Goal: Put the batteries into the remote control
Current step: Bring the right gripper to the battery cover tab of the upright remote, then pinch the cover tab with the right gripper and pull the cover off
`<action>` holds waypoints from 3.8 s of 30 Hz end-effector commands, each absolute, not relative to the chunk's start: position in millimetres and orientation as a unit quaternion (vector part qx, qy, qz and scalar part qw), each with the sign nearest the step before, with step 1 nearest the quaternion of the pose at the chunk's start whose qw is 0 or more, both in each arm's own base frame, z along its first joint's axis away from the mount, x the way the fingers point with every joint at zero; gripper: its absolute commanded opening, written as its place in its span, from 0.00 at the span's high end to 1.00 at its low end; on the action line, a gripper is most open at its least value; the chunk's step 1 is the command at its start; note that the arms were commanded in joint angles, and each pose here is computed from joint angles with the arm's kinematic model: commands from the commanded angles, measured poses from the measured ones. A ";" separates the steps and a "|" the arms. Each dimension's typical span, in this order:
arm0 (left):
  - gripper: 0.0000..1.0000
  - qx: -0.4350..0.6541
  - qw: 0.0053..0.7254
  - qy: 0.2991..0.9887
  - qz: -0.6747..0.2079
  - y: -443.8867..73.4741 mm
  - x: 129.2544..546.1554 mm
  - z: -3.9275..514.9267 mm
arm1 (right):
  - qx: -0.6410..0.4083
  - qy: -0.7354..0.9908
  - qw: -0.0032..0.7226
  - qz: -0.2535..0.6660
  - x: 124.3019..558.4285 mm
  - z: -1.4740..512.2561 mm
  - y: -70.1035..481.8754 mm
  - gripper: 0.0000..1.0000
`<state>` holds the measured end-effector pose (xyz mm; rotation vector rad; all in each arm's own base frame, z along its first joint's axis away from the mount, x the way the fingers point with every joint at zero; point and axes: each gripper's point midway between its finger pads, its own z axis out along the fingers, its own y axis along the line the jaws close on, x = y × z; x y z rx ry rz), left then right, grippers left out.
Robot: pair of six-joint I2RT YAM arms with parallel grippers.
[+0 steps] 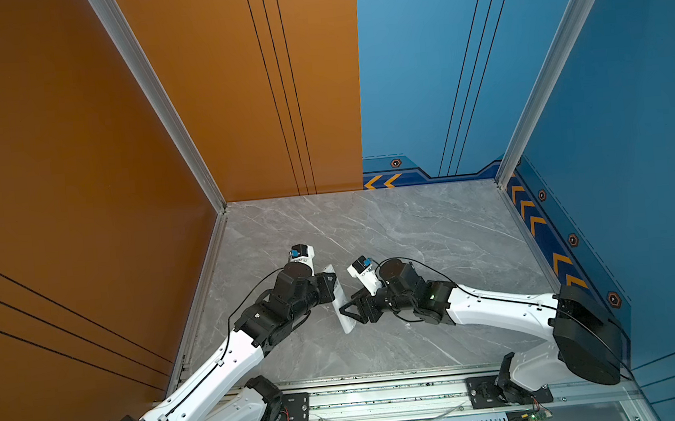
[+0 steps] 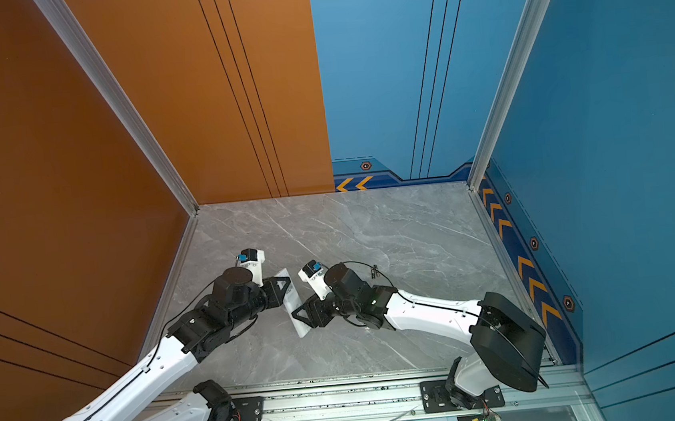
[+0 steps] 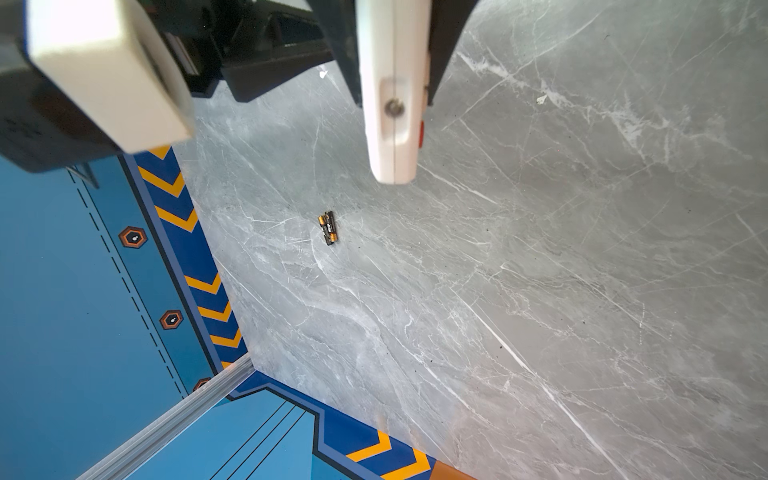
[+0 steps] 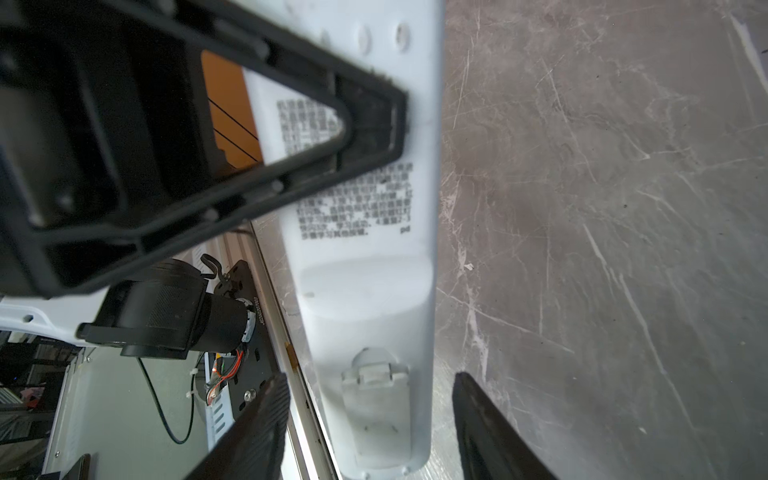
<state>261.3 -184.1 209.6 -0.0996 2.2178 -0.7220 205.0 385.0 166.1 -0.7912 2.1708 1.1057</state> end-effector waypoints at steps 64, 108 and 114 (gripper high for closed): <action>1.00 -0.032 0.417 0.858 -0.297 -183.7 265.3 225.7 | -0.312 0.796 0.282 0.436 199.6 174.7 399.2 0.74; 1.00 -0.064 0.411 0.878 -0.237 -136.9 267.0 192.1 | -0.300 0.849 0.285 0.327 220.1 123.8 350.9 0.75; 1.00 -0.063 0.413 0.878 -0.232 -132.4 266.1 193.3 | -0.316 0.871 0.279 0.252 227.7 106.3 324.7 0.75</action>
